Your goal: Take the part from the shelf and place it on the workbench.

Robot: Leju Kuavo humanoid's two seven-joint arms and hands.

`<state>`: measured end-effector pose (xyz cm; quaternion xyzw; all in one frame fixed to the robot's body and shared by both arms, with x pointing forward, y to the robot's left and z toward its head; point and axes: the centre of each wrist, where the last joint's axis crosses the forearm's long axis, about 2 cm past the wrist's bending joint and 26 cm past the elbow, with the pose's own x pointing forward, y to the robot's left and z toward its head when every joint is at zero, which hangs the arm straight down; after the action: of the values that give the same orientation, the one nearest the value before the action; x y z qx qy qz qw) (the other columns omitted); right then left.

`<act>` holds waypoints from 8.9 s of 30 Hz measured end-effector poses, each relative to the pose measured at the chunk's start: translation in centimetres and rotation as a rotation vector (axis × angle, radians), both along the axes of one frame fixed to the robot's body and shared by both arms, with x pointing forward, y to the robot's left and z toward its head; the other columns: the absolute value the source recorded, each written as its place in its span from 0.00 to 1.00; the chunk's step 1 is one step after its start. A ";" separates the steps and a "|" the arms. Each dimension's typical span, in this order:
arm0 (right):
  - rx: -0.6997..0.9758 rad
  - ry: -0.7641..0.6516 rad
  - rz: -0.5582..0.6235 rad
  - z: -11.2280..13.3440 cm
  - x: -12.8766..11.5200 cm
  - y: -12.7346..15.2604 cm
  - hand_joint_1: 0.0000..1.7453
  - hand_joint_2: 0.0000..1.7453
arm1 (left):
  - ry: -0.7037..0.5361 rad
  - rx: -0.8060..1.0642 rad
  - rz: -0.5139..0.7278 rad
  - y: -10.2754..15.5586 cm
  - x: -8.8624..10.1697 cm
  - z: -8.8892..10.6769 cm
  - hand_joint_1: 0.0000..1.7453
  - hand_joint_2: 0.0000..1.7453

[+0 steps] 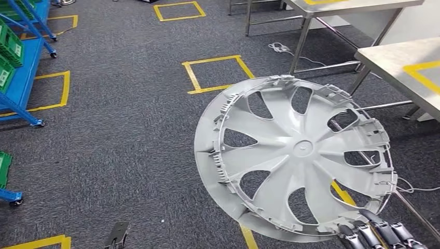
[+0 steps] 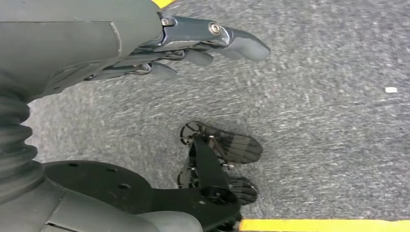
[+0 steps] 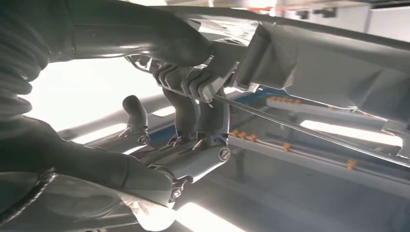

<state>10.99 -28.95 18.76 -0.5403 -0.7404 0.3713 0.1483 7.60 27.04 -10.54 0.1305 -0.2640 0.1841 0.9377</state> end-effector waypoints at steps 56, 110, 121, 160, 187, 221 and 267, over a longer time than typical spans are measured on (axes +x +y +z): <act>0.074 0.009 0.033 -2.2 8.7 -0.2 1.00 1.00 | 0.031 0.064 0.118 0.3 -2.3 -0.3 0.00 1.00; 0.018 0.043 0.053 -3.0 11.8 3.1 1.00 1.00 | 0.011 -0.006 0.185 0.3 -1.8 -0.3 0.00 1.00; 0.020 0.088 0.055 -4.0 10.6 2.5 1.00 1.00 | 0.031 0.006 0.159 -0.1 -2.1 -0.3 0.00 1.00; 0.018 0.119 0.015 -4.3 6.3 -1.1 1.00 1.00 | 0.025 0.035 0.117 -0.6 -2.0 -0.2 0.00 1.00; 0.023 0.080 -0.004 -4.2 8.5 0.4 1.00 1.00 | 0.027 0.024 0.118 0.2 -2.0 -0.3 0.00 1.00; 0.059 0.158 -0.065 -5.7 9.7 -1.8 1.00 1.00 | 0.028 0.027 0.087 -0.4 -1.6 -0.2 0.00 1.00; 0.019 0.359 -0.303 -8.1 8.8 -6.1 1.00 1.00 | -0.023 0.017 0.059 -0.4 -1.6 -0.2 0.00 1.00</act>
<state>19.82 -35.04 10.66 -0.5691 -0.6162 0.4278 0.3368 6.01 26.66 -10.77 0.1440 -0.2723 0.2110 0.9277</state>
